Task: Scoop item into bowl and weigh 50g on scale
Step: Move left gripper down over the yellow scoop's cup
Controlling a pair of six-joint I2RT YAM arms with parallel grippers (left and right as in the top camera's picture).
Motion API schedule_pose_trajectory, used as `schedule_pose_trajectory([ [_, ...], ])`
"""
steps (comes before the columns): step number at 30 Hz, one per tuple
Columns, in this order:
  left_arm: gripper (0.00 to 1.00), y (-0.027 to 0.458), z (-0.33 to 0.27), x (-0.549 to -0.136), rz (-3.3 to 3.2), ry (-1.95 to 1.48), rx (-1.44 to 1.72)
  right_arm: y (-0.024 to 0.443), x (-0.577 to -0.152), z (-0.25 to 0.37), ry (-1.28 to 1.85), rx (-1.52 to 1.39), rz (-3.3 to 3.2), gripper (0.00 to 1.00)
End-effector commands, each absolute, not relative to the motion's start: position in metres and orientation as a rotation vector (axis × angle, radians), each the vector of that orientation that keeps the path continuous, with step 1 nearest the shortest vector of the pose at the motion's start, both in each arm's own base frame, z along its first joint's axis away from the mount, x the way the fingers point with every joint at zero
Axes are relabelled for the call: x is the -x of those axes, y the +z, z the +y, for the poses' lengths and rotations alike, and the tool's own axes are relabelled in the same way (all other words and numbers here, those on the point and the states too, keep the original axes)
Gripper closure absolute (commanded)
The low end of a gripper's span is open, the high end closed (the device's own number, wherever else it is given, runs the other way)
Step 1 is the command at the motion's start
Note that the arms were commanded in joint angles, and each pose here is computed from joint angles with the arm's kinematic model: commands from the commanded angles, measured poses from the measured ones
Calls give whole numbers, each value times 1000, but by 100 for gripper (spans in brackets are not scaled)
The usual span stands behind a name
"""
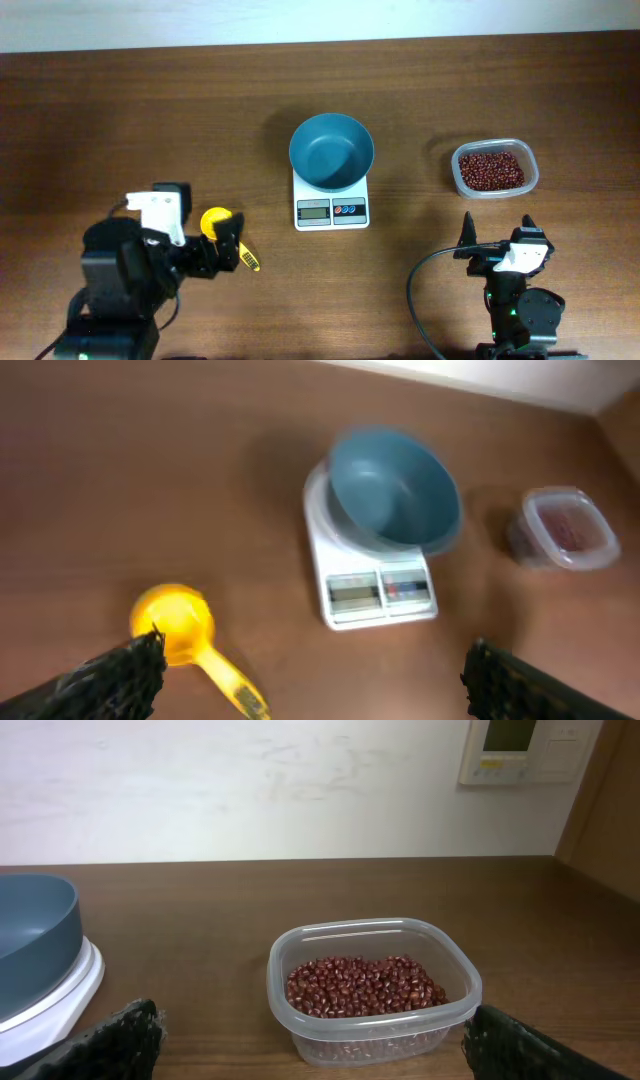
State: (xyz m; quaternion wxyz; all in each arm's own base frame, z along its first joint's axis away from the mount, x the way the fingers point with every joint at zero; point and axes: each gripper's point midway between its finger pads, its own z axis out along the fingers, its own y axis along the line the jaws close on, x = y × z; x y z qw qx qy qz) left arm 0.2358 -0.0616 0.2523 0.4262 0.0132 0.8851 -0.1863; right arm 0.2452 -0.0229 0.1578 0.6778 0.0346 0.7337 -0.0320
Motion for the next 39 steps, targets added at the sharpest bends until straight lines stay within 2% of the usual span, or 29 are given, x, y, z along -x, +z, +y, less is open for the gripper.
schedule_pose_trajectory([
  [1,1,243,-80,-220,2301,-617,-59,153,-245,-22,-70,-81,1658,1],
  [4,1,235,-67,-226,2329,-525,-5,153,-245,-22,-70,-81,1658,1],
  [6,0,221,-39,-227,2386,-412,293,153,-245,-22,-70,-81,1658,1],
  [8,10,210,-24,-222,2414,-343,470,153,-245,-22,-70,-81,1658,1],
  [14,13,180,-6,-231,2526,-197,600,153,-245,-22,-70,-81,1658,1],
  [18,9,140,-1,-242,2676,-111,702,153,-245,-22,-70,-81,1658,1],
  [19,1,125,-1,-248,2733,-89,715,153,-245,-22,-70,-81,1658,1],
  [24,0,90,-2,-262,2826,-53,738,153,-245,-22,-70,-81,1658,1],
  [31,14,73,12,-280,2793,55,788,153,-245,-22,-70,-81,1658,1],
  [35,12,69,11,-291,2769,44,782,153,-245,-22,-70,-81,1658,1],
  [39,22,56,11,-292,2803,61,789,153,-245,-22,-70,-81,1658,1],
])
